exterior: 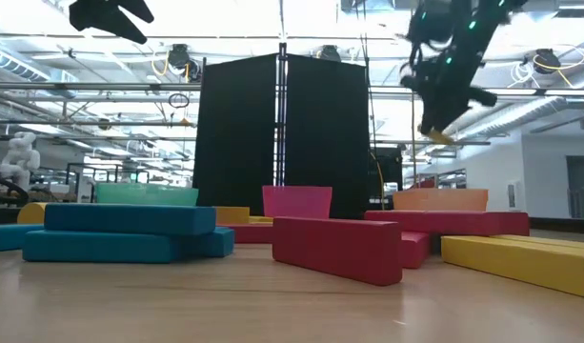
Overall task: Sort blocks
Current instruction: Put the yellow block into the orange bin
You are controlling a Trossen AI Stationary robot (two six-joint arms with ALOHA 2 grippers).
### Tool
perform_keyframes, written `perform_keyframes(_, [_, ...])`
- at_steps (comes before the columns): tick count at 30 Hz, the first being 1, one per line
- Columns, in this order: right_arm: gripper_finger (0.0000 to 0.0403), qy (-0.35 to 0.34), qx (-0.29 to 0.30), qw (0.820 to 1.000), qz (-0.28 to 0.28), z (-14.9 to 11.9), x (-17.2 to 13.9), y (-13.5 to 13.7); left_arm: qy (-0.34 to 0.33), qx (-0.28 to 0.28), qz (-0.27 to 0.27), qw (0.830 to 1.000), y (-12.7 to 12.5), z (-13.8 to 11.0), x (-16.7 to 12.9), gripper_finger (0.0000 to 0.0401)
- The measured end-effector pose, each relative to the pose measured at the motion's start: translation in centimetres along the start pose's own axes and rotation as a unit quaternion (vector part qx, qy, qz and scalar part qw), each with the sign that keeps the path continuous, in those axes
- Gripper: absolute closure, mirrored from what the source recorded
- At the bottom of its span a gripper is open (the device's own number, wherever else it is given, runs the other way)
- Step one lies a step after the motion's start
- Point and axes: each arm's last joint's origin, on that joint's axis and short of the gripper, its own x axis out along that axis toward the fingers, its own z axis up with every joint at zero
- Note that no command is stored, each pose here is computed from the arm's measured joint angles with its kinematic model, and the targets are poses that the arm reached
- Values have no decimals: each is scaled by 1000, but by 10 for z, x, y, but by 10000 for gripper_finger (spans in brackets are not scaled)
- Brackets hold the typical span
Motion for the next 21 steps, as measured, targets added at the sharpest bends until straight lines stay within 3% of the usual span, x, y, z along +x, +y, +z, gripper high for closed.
perform_keyframes(10, [319,136,7,991,-10,8,76,-17,8,-20,-1,1000,1,-1,0,134])
perform_keyframes(17, [319,154,11,987,-30,8,92,-23,8,-20,-1,1000,0,-1,0,134])
perform_keyframes(21, [260,144,4,989,-41,10,91,-26,9,-20,-2,1000,0,-1,0,134])
